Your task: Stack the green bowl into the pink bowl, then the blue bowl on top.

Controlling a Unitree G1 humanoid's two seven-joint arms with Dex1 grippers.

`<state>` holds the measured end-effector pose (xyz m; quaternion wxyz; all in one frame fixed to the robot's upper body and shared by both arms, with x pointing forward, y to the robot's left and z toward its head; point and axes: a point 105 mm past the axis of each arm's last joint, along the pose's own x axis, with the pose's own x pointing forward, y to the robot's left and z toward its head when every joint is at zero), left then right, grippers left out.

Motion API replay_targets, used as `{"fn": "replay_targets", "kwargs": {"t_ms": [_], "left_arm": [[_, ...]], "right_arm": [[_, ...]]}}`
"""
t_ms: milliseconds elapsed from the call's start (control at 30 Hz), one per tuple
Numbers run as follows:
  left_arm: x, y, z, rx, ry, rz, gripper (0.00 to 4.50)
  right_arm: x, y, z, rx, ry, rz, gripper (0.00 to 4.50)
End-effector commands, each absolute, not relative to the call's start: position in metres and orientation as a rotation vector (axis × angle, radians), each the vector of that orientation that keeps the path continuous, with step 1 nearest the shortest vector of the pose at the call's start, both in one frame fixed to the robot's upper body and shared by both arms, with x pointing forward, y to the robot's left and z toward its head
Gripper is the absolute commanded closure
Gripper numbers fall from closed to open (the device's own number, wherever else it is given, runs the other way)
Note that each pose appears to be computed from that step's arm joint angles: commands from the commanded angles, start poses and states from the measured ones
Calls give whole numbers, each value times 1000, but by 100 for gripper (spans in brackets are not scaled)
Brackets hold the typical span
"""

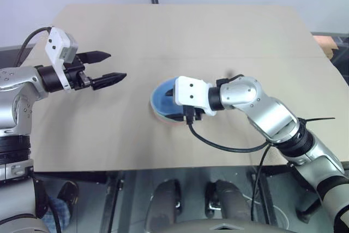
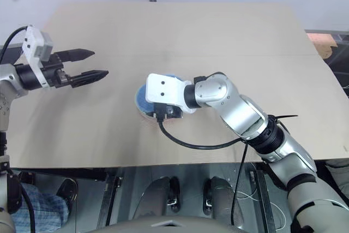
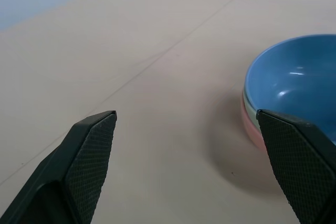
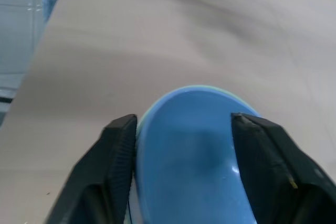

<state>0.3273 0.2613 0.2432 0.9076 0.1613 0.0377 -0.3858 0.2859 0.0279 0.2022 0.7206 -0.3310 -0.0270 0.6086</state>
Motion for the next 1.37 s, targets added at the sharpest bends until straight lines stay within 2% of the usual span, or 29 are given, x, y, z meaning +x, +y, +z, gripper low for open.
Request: {"fn": "replay_targets", "kwargs": {"t_ms": [33,167,300,567,767,900,1367], "left_arm": [[324,262,258,371,42,-793,0],[323,261,258,368,37,-796,0],[323,263,258,367,27,-769,0],[313,266,250,368,37,-758,0],[306,268,245,349,42,-746,0],[304,268,242,342,48,-739,0],[302,262,240,365,56,-760,0]], "right_arm": [[292,12,249,-654,-164,1257,163],[294,-20,268,-512,-131,1209,163],[292,-54,268,-365,-67,1167,163],[288,-147,227,-274,-6,1046,163],[286,-214,220,-299,16,936,163],[284,-224,221,-319,19,924,163],[277,-222,221,-341,38,978,163]]}}
